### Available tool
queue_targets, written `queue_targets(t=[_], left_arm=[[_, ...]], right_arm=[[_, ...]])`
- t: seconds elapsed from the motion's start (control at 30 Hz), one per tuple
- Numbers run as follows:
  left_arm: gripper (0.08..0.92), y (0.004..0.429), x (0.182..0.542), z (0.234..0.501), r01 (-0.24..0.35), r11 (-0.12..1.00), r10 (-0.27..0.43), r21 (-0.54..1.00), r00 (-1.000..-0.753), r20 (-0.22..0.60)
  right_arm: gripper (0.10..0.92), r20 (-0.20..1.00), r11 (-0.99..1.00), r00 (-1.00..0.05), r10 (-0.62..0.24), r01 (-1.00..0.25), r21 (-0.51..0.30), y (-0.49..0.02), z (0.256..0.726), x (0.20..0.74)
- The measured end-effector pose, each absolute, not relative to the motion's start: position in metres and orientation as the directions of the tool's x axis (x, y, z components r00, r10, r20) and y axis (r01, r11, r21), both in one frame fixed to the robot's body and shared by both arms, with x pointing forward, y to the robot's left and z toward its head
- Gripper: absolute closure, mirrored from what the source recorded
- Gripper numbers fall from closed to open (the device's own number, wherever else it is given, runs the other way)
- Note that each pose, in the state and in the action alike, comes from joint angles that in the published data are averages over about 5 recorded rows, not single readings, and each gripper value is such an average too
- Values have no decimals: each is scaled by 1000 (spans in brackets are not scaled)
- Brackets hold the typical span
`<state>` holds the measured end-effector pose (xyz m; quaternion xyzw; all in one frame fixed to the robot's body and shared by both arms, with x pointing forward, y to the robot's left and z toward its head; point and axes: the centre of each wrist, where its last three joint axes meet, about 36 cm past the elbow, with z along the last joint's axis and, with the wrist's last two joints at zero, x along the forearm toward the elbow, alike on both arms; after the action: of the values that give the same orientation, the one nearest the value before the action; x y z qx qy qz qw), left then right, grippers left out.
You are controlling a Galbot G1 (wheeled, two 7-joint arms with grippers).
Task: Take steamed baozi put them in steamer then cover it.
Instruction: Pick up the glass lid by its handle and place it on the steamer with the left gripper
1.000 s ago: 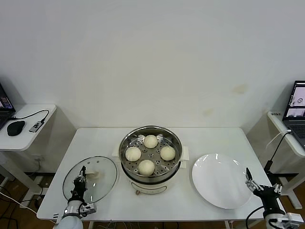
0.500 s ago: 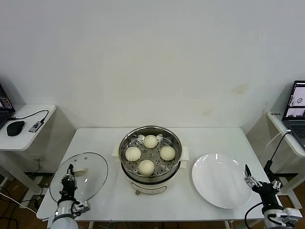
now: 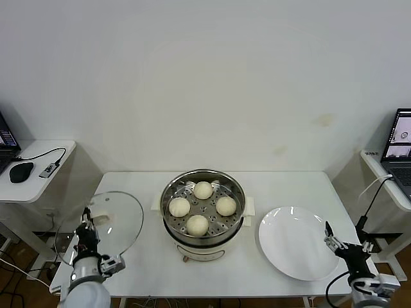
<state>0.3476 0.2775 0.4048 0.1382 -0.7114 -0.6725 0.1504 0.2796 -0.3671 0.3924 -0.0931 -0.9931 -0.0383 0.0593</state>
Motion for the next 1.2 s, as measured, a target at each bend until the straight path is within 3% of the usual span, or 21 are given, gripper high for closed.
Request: queue_targets(t=[0.2, 0.43, 1.2], left_arm=[[863, 251, 362, 440, -23, 80, -416, 997, -909, 12], [863, 218, 380, 463, -37, 121, -405, 992, -914, 15], [863, 86, 428, 485, -28, 214, -230, 976, -973, 22]], right_arm=[[200, 129, 979, -973, 190, 198, 54, -364, 392, 283], [200, 138, 976, -969, 204, 212, 48, -359, 386, 286], [200, 194, 963, -948, 252, 266, 49, -345, 356, 283]])
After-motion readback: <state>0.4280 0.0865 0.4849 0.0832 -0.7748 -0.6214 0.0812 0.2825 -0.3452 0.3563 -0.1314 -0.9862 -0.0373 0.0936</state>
